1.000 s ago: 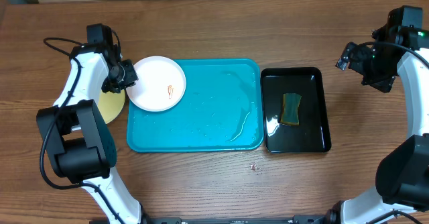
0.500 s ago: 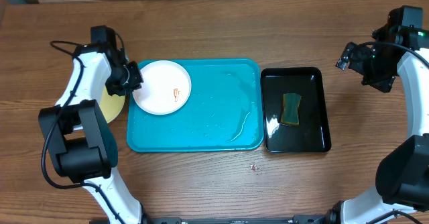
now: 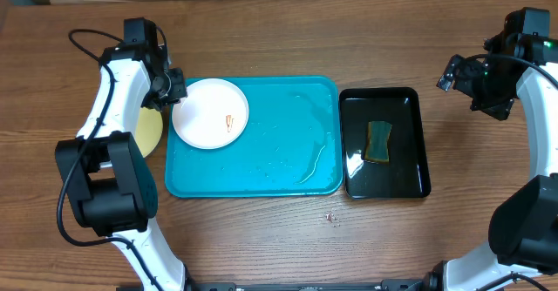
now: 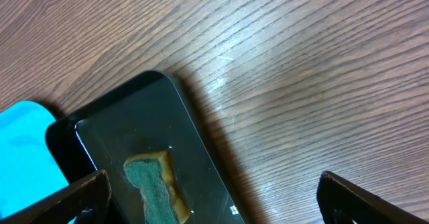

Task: Clean dirty plates on tray and stack at the side
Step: 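Grasp the white plate rim on the blue tray and slide it to center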

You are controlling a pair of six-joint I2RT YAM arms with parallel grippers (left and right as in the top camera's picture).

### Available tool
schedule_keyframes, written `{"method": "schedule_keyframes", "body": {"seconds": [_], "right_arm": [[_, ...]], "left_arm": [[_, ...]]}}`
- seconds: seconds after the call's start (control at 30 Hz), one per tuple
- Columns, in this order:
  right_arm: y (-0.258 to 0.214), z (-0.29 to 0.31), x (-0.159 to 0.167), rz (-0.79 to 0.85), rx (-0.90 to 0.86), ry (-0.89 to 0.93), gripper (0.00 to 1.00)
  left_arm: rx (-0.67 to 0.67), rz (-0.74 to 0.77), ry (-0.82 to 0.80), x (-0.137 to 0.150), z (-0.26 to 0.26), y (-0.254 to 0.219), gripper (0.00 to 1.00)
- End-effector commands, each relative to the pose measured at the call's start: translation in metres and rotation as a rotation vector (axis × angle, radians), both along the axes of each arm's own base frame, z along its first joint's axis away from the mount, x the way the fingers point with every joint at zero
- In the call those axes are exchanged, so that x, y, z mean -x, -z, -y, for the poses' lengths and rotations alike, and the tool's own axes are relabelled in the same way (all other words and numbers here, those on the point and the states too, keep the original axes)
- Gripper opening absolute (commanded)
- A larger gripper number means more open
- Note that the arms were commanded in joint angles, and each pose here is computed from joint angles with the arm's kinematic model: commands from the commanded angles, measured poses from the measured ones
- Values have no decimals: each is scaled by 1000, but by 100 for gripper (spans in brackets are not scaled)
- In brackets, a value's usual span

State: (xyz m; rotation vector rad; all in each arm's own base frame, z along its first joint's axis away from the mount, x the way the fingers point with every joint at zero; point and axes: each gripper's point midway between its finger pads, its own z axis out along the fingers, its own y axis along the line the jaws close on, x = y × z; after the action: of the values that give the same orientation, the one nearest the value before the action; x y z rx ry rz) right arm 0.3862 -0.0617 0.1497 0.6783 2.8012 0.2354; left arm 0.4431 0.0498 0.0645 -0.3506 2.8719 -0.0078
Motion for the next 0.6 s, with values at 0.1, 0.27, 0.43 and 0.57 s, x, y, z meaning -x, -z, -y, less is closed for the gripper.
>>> {"method": "schedule_keyframes", "body": {"seconds": [0.1, 0.27, 0.43, 0.57], "right_arm": [[-8, 3, -3, 26, 11, 10, 100], [-8, 3, -3, 26, 11, 10, 100], [-8, 3, -3, 26, 11, 10, 100], [-8, 3, -3, 26, 11, 10, 100]], "left_arm": [[-68, -36, 22, 1, -13, 24, 20], [-51, -85, 25, 6, -10, 44, 24], [24, -123, 51, 12, 8, 54, 18], [125, -143, 78, 19, 30, 54, 18]]}}
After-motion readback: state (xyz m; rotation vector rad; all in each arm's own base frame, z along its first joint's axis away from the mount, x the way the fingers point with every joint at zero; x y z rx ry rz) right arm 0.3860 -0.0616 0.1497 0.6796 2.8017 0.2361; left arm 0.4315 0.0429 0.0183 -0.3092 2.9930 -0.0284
